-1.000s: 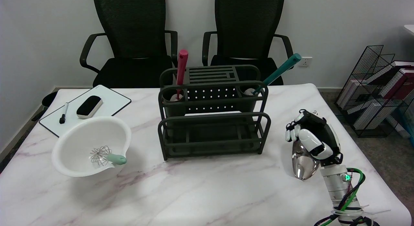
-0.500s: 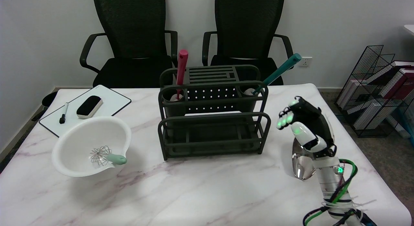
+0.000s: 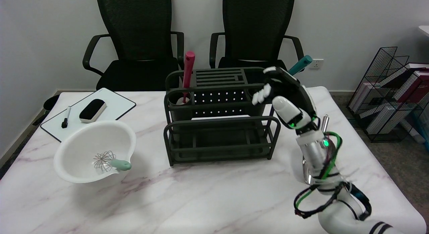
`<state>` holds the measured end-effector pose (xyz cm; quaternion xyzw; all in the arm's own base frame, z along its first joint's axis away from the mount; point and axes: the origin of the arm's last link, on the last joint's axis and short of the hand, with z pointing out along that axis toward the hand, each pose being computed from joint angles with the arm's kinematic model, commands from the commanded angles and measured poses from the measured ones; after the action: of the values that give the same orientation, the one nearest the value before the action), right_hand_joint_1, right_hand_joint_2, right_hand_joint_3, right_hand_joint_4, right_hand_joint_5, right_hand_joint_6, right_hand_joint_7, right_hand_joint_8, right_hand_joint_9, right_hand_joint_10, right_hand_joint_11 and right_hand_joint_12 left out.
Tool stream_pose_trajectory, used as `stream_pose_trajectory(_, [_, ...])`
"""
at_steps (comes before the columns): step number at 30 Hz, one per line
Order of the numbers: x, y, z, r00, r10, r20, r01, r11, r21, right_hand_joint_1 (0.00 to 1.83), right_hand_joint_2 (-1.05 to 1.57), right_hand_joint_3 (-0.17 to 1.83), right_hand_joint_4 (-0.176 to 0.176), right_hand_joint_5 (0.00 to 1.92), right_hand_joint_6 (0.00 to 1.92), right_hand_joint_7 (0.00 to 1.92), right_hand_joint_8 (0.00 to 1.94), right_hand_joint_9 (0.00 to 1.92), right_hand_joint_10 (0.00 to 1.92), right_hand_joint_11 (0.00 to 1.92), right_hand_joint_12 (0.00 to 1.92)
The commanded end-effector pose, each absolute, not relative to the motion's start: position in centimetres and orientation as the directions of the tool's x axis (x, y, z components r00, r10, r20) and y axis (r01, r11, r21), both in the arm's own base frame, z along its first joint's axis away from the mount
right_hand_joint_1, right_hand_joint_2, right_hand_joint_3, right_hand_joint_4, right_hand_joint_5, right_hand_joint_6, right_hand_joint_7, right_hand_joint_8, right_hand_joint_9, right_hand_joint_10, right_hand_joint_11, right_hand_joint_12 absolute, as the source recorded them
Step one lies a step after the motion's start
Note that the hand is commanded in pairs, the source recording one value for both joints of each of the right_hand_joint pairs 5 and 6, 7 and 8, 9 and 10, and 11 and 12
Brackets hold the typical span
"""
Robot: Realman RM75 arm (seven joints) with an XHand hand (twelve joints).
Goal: Pick up the pink sponge bottle brush.
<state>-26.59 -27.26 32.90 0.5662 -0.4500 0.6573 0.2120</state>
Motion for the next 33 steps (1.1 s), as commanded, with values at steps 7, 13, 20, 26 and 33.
stream_pose_trajectory(7, [-11.2,-40.9,28.5,-0.094,-0.389,0.916,-0.816,-0.497,-0.295,1.18,0.18,0.90,0.000,0.60,0.60,1.10,1.10,1.12,1.12,0.99,0.99])
stream_pose_trajectory(13, [-13.1,-43.6,28.3,-0.085,-0.372,0.924,-0.860,-0.441,-0.257,1.23,-0.05,1.10,0.000,0.48,0.48,0.92,0.92,0.77,0.77,0.67,0.67])
stream_pose_trajectory(20, [-14.9,-45.6,26.2,-0.080,-0.383,0.920,-0.893,-0.383,-0.237,1.24,-0.21,1.14,0.000,0.34,0.34,0.76,0.76,0.62,0.62,0.49,0.49])
stream_pose_trajectory(26, [-17.1,-46.9,25.7,-0.135,-0.350,0.927,-0.898,-0.351,-0.264,1.25,-0.36,1.22,0.000,0.19,0.19,0.47,0.47,0.51,0.51,0.38,0.38])
stream_pose_trajectory(33, [-17.6,-47.1,24.5,-0.116,-0.366,0.924,-0.904,-0.346,-0.250,1.25,-0.40,1.22,0.000,0.15,0.15,0.32,0.32,0.44,0.44,0.35,0.35])
